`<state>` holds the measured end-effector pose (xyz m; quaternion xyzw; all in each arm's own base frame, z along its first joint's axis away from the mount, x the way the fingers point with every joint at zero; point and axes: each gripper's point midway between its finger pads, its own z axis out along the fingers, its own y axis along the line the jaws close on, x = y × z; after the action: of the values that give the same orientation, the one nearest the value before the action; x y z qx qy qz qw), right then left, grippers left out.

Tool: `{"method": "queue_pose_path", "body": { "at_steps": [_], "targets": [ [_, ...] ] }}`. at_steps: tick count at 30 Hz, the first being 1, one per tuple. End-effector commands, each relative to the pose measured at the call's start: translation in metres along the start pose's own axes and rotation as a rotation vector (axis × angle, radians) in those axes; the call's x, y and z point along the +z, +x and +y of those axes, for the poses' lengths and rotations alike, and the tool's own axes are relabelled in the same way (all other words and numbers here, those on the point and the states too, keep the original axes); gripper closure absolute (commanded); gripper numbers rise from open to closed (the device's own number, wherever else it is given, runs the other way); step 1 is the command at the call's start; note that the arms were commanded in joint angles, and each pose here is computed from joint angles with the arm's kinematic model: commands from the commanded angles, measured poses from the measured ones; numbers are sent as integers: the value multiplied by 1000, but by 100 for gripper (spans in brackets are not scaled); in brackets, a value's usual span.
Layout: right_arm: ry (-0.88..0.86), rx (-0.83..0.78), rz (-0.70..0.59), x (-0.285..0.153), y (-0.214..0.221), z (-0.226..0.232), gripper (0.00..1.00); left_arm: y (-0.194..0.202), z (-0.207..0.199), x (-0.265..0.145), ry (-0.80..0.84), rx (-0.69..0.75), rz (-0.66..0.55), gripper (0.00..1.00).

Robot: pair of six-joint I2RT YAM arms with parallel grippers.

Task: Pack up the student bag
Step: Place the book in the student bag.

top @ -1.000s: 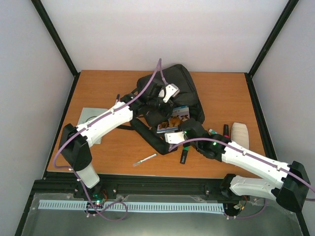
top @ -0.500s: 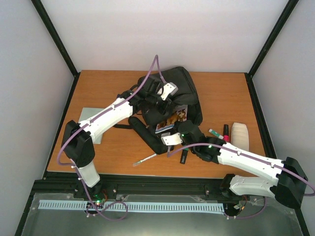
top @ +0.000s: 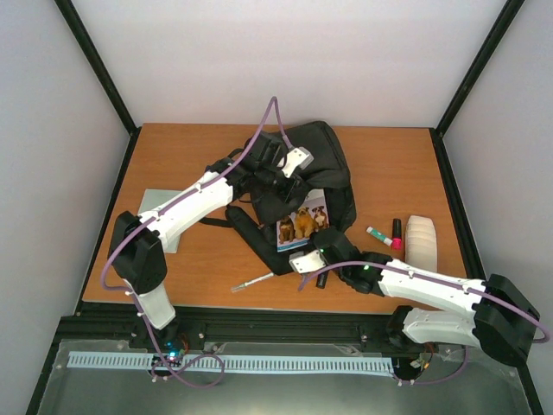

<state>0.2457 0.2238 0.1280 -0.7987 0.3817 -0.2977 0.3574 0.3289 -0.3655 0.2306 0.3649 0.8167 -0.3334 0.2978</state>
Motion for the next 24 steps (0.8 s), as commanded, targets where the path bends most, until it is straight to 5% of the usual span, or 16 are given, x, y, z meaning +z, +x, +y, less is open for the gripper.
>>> {"method": "queue_pose_path", "body": {
  "at_steps": [1, 24],
  "targets": [
    [21, 5, -30, 4, -2, -1, 97, -38, -23, -16, 89, 48, -105, 99],
    [-8, 23, -24, 66, 39, -34, 97, -34, -39, -11, 157, 49, -86, 99]
  ]
}}
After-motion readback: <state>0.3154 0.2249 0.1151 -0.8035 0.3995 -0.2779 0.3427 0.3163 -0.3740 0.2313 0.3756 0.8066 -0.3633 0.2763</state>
